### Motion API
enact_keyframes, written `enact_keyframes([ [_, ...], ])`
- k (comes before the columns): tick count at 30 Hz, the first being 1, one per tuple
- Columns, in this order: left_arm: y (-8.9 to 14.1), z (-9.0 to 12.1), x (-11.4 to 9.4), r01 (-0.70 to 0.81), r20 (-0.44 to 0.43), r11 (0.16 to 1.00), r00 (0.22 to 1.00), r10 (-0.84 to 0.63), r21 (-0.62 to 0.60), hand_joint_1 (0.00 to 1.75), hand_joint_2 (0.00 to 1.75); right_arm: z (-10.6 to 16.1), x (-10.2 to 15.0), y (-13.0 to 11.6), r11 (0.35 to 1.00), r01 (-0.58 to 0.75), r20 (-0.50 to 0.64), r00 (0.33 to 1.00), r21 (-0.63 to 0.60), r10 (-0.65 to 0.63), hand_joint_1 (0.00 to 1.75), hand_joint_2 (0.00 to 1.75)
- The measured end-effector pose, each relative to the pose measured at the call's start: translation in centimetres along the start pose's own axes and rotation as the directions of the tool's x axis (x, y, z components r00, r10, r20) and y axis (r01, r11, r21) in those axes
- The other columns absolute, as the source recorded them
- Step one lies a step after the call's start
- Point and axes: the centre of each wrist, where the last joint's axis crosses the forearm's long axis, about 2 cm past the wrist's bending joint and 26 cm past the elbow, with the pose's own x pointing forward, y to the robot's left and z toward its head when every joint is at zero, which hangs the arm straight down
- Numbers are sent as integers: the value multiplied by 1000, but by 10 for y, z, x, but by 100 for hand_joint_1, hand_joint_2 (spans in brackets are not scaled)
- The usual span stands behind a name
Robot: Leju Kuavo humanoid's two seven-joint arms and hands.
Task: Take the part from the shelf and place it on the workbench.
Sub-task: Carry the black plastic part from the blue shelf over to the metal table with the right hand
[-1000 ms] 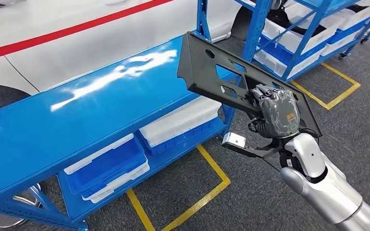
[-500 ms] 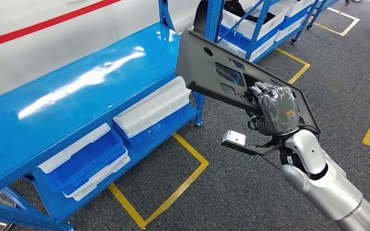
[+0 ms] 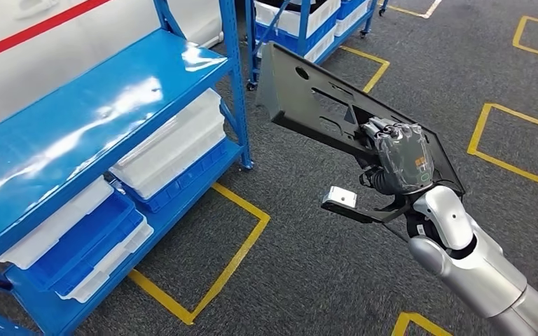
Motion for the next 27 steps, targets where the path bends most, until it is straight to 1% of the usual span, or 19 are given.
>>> enact_keyframes([
  [11,0,0,0,0,7,1000,1000,0,-1,0,175,-4,0,-1,1000,5,6,1000,-8,-5,175,175],
  [16,-3,0,0,-8,26,1000,1000,9,-19,0,175,-6,-1,-1,1000,7,8,1000,-5,-7,175,175],
  [19,-2,0,-3,-8,28,1000,1000,9,-27,0,175,-6,0,1,1000,14,10,1000,6,-14,175,175],
  [27,-1,0,0,-4,38,1000,999,4,-13,0,175,-9,3,4,999,22,25,999,23,-22,175,175],
])
